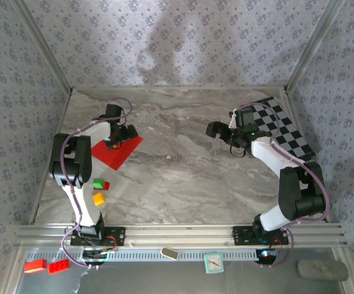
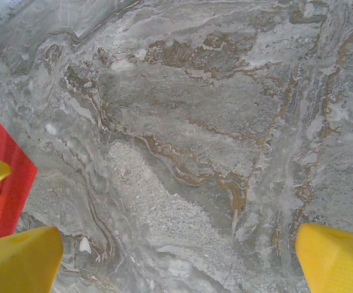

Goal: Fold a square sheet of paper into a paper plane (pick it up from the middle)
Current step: Move the square sheet of paper to the center of the table, then rotate the square sheet of paper at the center of the table.

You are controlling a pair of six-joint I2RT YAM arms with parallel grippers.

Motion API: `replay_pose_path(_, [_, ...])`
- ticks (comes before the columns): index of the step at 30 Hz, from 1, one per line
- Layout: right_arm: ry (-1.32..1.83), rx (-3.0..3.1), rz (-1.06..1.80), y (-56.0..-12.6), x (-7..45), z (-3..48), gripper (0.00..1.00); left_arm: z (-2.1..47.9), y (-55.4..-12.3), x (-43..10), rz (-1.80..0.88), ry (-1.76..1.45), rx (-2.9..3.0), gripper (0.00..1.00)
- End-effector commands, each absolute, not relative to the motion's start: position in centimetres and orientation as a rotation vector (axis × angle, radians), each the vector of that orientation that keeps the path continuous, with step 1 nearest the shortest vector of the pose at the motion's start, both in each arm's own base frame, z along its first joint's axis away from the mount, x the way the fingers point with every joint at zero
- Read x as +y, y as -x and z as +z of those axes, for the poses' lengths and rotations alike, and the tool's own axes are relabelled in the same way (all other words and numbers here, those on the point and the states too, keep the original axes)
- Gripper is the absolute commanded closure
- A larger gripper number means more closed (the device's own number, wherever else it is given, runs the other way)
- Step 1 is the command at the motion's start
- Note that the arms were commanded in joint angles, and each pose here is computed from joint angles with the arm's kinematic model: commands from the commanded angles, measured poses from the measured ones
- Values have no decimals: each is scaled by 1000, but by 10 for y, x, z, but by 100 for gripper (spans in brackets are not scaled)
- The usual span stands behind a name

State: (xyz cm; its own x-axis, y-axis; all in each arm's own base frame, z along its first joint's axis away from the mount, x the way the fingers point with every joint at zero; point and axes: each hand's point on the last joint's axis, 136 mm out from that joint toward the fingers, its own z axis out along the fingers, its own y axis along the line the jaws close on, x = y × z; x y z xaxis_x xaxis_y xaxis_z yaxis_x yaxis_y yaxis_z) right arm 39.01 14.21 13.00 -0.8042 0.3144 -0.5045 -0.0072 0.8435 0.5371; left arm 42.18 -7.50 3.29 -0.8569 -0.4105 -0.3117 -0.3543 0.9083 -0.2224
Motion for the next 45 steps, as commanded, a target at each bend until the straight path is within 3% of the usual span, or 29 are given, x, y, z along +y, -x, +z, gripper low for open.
replay_pose_path(1, [-241,2418,716,-394,144,134,0,15,-394,-94,-151,404,2870,4])
replay_pose_path(13, [-306,2405,654,-391,130,132,0,10,-301,-227,-339,-168,3024,7])
replay_pose_path(19, [-323,2427,682,-384,133,124,2,49,-288,-263,-448,-198,2946,8])
replay_pose_path(25, [-202,2529,794,-370,189,113,13,102,-310,-242,-549,73,2781,6])
replay_pose_path(31, [22,2645,882,-361,273,95,26,113,-314,-195,-540,318,2696,0])
replay_pose_path(38, [202,2723,893,-365,348,77,32,117,-309,-150,-461,464,2616,0])
replay_pose_path(45, [206,2810,855,-374,372,48,34,113,-304,-136,-471,535,2595,0])
